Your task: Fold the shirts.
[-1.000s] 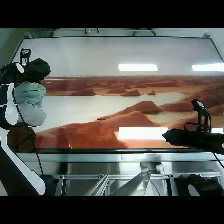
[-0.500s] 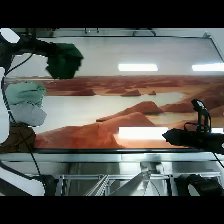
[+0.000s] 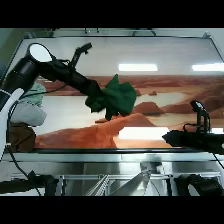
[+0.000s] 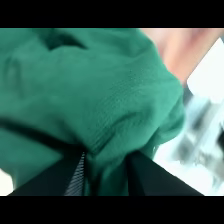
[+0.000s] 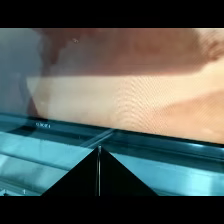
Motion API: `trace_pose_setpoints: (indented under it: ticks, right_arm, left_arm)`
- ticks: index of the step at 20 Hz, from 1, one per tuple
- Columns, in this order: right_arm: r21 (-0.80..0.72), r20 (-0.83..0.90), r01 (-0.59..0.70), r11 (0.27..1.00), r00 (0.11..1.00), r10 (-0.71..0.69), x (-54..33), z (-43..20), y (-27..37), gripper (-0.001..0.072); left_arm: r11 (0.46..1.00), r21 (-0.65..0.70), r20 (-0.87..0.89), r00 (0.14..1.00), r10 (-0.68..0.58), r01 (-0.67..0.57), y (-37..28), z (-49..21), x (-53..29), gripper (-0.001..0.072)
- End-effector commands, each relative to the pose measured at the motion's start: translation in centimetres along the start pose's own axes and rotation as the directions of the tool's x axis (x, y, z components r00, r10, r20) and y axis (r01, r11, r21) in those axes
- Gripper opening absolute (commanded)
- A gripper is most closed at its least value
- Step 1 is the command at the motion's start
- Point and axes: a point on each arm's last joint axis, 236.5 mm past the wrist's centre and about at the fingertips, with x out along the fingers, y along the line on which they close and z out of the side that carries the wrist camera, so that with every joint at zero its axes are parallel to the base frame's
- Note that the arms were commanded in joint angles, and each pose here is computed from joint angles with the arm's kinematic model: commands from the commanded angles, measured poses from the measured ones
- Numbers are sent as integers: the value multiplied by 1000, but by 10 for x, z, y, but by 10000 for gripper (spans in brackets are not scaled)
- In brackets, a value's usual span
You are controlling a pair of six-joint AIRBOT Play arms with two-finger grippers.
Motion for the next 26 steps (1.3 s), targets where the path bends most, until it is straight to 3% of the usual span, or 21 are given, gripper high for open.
trace_pose_setpoints:
  ticks: [1, 2, 3, 4, 5, 6, 9, 14, 18, 20, 23, 24, 26]
  right_arm:
    - [-1, -84, 5, 1000, 996, -5, -1, -20, -1, 17]
    - [-1, -87, 5, 1000, 996, -5, -1, -21, -1, 17]
    - [-15, -75, 3, 1000, 997, -4, -1, -18, -1, 21]
    - [-74, -48, -2, 997, 999, -2, 0, -11, 0, 109]
    - [-102, -23, -3, 995, 1000, 1, 1, -1, 1, 344]
    - [-127, 7, -17, 992, 1000, 18, 3, 12, 6, 411]
    - [-138, 17, -79, 987, 996, 82, 28, 52, 19, 410]
    - [-3, -158, -248, 969, 957, 245, 106, 72, 33, 414]
    - [163, -146, -408, 898, 890, 431, 154, 83, 51, 411]
    - [209, -119, -443, 872, 873, 472, 165, 87, 53, 365]
    - [236, -115, -427, 873, 880, 461, 177, 89, 46, 365]
    - [239, -109, -416, 877, 886, 450, 180, 91, 42, 365]
    - [240, -93, -403, 883, 896, 434, 182, 96, 39, 360]
  left_arm:
    - [999, -48, -125, 992, -16, 10, -10, -35, 8, 274]
    - [998, -55, -131, 991, -25, 18, -11, -35, -1, 303]
    - [996, -86, -139, 990, -29, 17, -9, -37, -11, 482]
    - [989, -146, -153, 988, -36, 13, -7, -42, -19, 720]
    - [981, -194, -181, 982, -52, 16, -3, -52, -27, 720]
    - [970, -243, -201, 977, -66, 16, 1, -65, -33, 720]
    - [926, -378, -196, 977, -84, 4, 15, -111, -26, 720]
    - [866, -499, -129, 991, -42, -28, 35, -177, 25, 720]
    - [825, -552, 48, 993, -112, 120, 38, -164, 61, 701]
    - [809, -576, 25, 991, -130, 121, 49, -169, 76, 701]
    - [799, -590, -6, 989, -147, 115, 66, -169, 92, 700]
    - [794, -597, -11, 989, -148, 112, 72, -166, 96, 680]
    - [812, -572, -14, 988, -151, 116, 80, -159, 100, 397]
